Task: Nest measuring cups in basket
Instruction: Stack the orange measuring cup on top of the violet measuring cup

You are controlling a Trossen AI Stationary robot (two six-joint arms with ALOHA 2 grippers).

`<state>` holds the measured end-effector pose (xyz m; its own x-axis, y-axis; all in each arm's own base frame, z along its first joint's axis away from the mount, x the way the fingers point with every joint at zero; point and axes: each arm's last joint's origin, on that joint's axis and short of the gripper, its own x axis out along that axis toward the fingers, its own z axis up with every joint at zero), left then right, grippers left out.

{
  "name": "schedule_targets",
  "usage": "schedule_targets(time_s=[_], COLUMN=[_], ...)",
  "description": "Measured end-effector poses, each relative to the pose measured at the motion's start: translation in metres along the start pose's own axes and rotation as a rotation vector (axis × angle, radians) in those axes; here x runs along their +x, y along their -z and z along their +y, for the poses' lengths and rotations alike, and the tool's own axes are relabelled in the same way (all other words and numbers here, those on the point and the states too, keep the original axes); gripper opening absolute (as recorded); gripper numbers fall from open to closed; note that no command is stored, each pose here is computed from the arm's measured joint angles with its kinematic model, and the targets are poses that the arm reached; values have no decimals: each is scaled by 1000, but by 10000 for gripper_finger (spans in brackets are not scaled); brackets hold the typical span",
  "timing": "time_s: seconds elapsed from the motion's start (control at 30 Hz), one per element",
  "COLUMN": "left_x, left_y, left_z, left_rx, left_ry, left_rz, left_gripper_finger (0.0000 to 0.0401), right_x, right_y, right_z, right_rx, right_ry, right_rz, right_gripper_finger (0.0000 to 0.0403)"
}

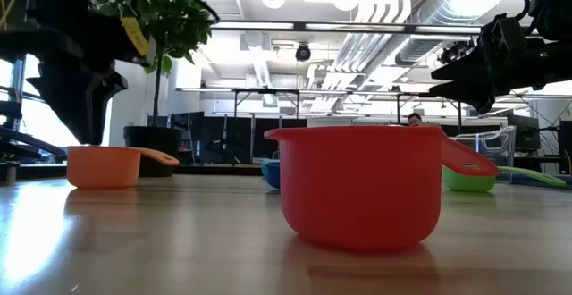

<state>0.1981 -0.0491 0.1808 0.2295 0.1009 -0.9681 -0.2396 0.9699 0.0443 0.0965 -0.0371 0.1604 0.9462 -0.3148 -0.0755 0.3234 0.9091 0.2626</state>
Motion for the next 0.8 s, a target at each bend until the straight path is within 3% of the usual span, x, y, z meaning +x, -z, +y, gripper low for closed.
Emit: schedule_targets(time_s=[0.67,0.8], left_x=[24,30], left_y=[-7,-7], left_z=[5,4], left_rx=[-8,-35], left_ry=[16,15], left_rz=[63,100], left_gripper_finger=[124,106], right_x=[0,0], right_y=[0,0], right_z=[0,0], right_rx=[0,0], right_ry=[0,0], right_rz=[0,0], right_gripper_finger=[225,225])
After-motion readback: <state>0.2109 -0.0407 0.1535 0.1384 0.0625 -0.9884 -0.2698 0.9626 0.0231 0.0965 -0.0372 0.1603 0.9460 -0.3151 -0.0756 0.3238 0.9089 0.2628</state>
